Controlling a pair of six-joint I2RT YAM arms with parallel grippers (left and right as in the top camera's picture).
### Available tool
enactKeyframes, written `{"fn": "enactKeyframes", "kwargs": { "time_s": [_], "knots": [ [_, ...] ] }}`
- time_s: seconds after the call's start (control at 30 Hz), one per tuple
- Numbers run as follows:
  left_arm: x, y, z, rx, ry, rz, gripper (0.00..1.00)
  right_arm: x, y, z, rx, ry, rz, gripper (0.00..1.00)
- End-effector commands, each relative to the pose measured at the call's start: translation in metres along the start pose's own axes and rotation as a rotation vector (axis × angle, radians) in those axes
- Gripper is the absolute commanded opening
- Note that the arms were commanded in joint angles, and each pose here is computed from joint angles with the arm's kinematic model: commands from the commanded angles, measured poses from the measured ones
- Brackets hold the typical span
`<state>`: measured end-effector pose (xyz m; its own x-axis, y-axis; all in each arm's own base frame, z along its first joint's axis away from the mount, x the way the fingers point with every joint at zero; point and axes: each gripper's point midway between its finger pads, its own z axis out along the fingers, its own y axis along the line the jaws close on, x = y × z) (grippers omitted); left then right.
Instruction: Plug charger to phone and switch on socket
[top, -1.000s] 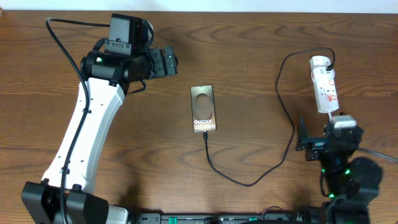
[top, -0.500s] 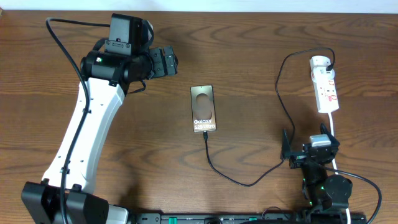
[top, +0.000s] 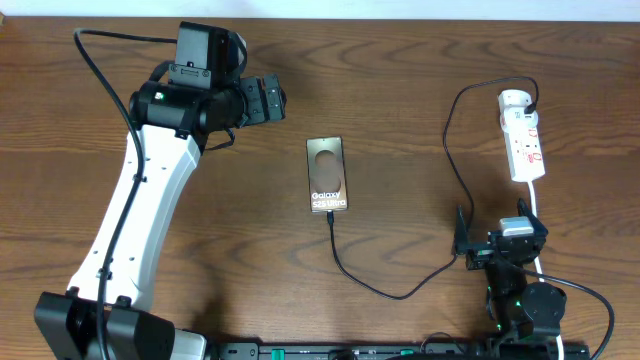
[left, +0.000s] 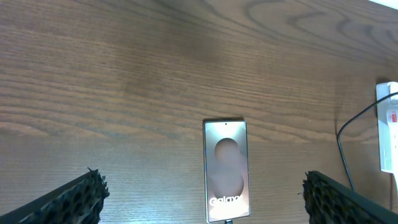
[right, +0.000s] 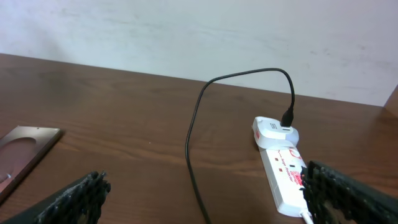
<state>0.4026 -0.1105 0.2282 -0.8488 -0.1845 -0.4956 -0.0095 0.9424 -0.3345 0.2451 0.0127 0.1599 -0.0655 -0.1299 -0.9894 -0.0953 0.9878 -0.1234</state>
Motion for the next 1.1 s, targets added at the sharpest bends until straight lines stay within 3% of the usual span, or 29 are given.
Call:
{"fn": "enactKeyframes", "kwargs": {
  "time_s": [0.0,0.6,0.77,0.9,1.07],
  "knots": [
    [-0.006,0.0,-0.008,-0.004,-0.026,0.006,0.98,0.001,0.001,0.0,0.002,-0.005,-0.004,0.99],
    [-0.004,0.002,-0.008,-0.009,-0.019,0.005,0.98,0.001,0.001,0.0,0.002,-0.005,-0.004,0.99],
    [-0.014,0.019,-0.026,-0.11,-0.096,0.028,0.98,0.001,0.001,0.0,0.002,-0.005,-0.004,0.99],
    [-0.013,0.023,-0.042,-0.139,-0.146,0.168,0.98,0.001,0.001,0.0,0.002,-0.005,-0.004,0.99],
    [-0.019,0.034,-0.061,-0.132,-0.323,0.184,0.99,0.001,0.001,0.0,0.002,-0.005,-0.004,0.99]
  ]
}}
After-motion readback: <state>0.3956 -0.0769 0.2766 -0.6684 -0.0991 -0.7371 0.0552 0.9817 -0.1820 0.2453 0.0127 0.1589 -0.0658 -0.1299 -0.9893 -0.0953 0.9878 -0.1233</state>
